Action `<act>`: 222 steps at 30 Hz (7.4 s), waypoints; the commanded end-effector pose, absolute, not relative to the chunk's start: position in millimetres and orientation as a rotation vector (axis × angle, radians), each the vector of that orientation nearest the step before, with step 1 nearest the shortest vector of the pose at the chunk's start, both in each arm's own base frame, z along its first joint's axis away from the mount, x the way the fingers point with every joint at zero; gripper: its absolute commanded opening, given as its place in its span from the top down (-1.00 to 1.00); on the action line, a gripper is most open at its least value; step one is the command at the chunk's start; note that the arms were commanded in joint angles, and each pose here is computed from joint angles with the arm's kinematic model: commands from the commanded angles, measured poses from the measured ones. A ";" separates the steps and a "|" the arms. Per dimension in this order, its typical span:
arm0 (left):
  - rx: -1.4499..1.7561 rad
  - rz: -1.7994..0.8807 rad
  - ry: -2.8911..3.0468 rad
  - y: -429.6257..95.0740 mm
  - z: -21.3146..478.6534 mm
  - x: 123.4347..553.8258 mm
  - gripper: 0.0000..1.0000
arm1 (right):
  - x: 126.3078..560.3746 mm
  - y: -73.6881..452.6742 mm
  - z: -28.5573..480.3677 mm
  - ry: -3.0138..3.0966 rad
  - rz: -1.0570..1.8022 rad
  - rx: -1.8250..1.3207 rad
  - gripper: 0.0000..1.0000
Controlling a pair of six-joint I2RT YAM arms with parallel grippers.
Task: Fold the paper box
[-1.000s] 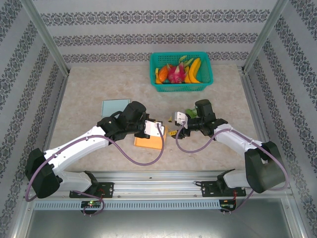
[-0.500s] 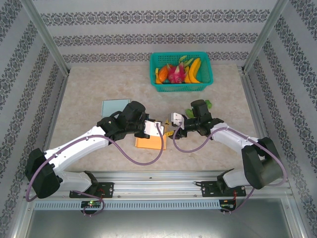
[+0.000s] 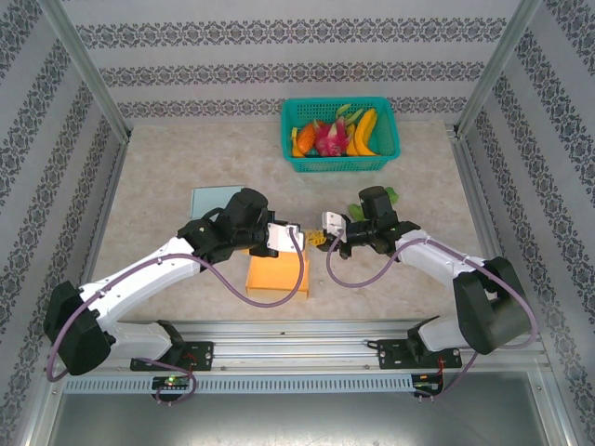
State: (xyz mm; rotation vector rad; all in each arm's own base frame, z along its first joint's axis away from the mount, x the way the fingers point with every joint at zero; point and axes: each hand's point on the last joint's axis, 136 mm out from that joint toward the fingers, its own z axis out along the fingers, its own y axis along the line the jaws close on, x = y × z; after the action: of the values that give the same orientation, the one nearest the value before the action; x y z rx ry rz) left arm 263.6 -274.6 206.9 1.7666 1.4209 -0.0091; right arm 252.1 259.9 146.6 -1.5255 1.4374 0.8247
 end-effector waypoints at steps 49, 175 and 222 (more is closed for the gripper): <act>0.167 -0.363 2.040 -170.5 261.5 319.5 -0.22 | 269.1 261.4 151.3 1.303 0.707 -1.483 1.00; -0.744 -0.322 2.520 -162.3 53.7 242.0 -0.31 | 251.8 269.2 83.2 2.396 0.346 -0.222 -0.95; -0.327 -0.397 2.697 -168.9 45.0 247.1 -0.88 | 233.2 276.8 41.0 2.384 0.337 -0.574 -0.95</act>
State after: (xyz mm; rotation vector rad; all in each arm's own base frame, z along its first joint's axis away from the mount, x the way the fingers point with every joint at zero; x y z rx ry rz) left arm 247.8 -160.5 47.8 -0.3699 2.6865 -0.3323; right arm 245.8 282.9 50.7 -0.5013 2.3569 0.3619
